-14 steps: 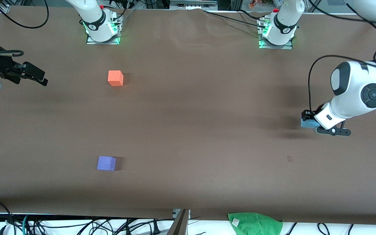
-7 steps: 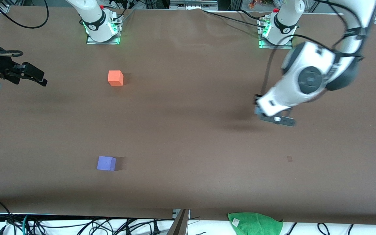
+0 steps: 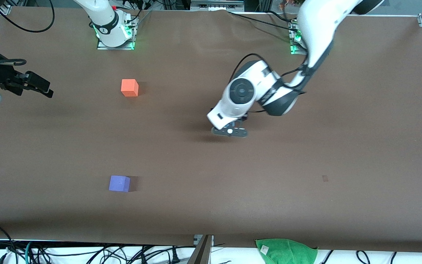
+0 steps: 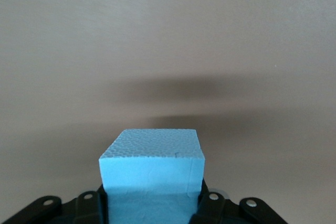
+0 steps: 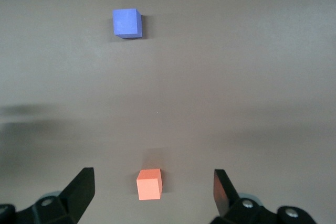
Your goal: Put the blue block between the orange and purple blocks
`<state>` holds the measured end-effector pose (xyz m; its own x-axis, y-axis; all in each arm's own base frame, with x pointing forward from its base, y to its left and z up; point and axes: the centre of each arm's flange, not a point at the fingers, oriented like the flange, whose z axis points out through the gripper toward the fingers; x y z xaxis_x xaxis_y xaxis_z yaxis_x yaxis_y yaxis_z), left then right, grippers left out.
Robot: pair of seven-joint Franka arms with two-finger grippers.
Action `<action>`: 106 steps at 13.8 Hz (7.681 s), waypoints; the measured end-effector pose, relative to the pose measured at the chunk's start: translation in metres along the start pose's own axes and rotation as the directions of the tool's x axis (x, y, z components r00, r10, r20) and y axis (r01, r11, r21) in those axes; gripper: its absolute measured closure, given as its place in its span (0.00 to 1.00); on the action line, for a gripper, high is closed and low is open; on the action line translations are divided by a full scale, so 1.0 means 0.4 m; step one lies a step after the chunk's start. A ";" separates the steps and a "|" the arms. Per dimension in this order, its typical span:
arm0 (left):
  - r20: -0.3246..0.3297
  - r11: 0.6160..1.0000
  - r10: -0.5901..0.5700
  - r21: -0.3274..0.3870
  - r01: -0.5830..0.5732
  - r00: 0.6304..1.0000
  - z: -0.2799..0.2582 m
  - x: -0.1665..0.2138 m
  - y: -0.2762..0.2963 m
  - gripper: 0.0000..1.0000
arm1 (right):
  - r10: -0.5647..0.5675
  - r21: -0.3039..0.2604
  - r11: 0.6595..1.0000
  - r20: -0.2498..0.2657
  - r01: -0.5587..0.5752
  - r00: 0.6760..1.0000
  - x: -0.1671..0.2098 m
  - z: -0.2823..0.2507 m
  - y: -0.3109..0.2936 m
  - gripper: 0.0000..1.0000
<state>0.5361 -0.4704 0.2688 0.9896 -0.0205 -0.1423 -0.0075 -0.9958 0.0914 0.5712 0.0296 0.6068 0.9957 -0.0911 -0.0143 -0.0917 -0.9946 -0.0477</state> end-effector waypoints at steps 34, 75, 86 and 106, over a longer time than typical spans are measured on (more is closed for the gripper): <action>-0.172 0.997 -0.041 0.055 0.051 0.984 -0.895 0.027 -1.001 0.00 | 0.156 0.088 0.984 0.023 -0.158 0.987 -0.191 0.817 -1.042 0.00; -0.155 0.997 0.018 0.079 -0.005 0.988 -0.861 -0.102 -1.039 0.00 | -0.117 -0.124 0.984 0.081 0.127 0.990 -0.125 0.990 -0.233 0.44; -0.155 0.997 0.020 0.080 -0.008 0.988 -0.861 -0.102 -1.035 0.00 | -0.046 -0.046 0.998 0.020 0.047 0.999 -0.096 1.000 -0.268 0.02; -0.154 0.997 0.021 0.080 -0.008 0.988 -0.860 -0.102 -1.035 0.00 | -0.133 0.062 0.990 0.095 0.127 0.987 0.003 0.134 -0.206 0.00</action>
<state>0.5481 -0.0267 0.5759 0.9995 -0.0269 0.0134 -0.0271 -0.9995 0.0136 0.5794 0.1141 0.5572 0.9936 0.0468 -0.1025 0.0353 -0.9932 -0.1113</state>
